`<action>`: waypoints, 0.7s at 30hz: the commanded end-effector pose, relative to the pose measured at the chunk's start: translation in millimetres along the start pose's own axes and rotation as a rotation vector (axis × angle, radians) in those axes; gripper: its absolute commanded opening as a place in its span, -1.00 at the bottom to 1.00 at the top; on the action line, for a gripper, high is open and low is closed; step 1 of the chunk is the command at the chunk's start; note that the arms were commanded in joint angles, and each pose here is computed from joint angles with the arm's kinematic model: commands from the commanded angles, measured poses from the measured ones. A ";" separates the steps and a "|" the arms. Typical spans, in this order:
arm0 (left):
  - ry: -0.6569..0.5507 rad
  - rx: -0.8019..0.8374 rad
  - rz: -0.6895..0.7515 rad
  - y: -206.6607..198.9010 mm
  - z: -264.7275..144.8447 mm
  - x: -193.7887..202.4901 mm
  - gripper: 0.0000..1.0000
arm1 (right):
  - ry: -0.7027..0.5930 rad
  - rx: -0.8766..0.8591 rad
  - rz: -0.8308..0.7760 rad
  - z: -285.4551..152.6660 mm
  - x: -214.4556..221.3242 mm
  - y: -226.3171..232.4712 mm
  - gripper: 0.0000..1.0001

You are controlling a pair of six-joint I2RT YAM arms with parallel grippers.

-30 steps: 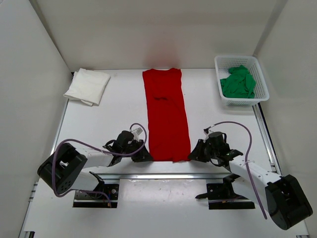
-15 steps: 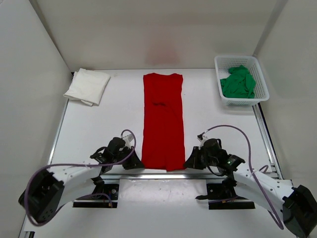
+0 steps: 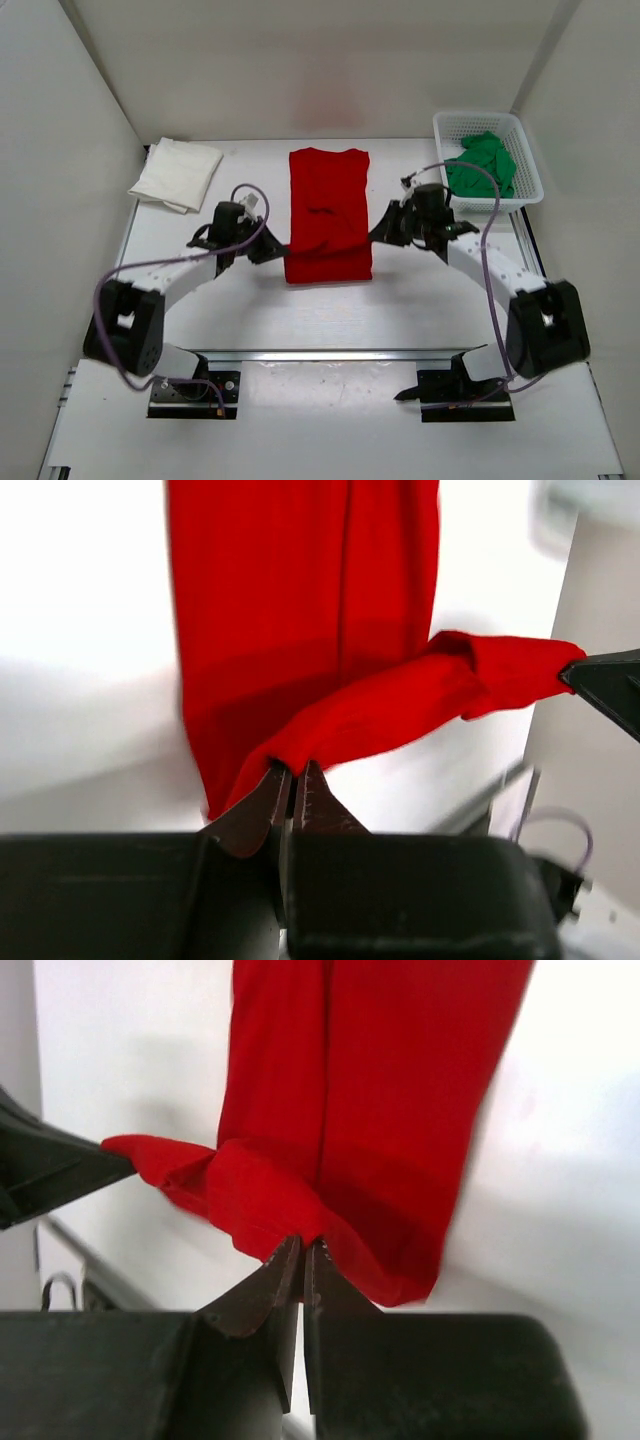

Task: Fold and stack the t-shirts
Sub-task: Fold the folded rectangular tshirt in 1/3 of the way

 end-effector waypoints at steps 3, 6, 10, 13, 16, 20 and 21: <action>-0.101 0.001 0.027 -17.5 42.5 -65.4 -1.00 | -0.056 0.038 -0.045 39.2 -63.5 -30.9 -1.00; -0.087 -0.024 -0.010 -8.9 68.4 -84.1 -1.00 | -0.040 0.026 -0.025 62.5 -78.2 -44.2 -0.99; -0.092 -0.058 -0.021 -1.6 94.9 -101.1 -1.00 | -0.046 0.010 -0.016 82.0 -92.6 -55.3 -1.00; -0.115 -0.055 -0.030 -1.3 105.6 -116.0 -1.00 | -0.031 0.012 0.005 97.5 -97.9 -70.3 -1.00; -0.130 -0.054 -0.017 -3.6 112.3 -126.5 -1.00 | -0.036 0.016 0.002 107.5 -108.3 -77.0 -1.00; -0.147 -0.035 -0.030 -2.9 113.9 -132.5 -0.68 | -0.036 0.012 -0.002 114.5 -114.4 -78.7 -0.91; -0.142 -0.008 -0.037 -4.8 114.1 -132.7 -0.50 | -0.035 0.017 0.002 114.9 -116.1 -81.2 -0.85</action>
Point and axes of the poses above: each gripper's point midway between its finger pads, its own z axis out along the fingers, its own y axis along the line the jaws close on, x = y × z, the point moved 6 cm from there along -z, back along the fingers, and after that the axes turned 7 degrees about -z, right-handed, at the moved point
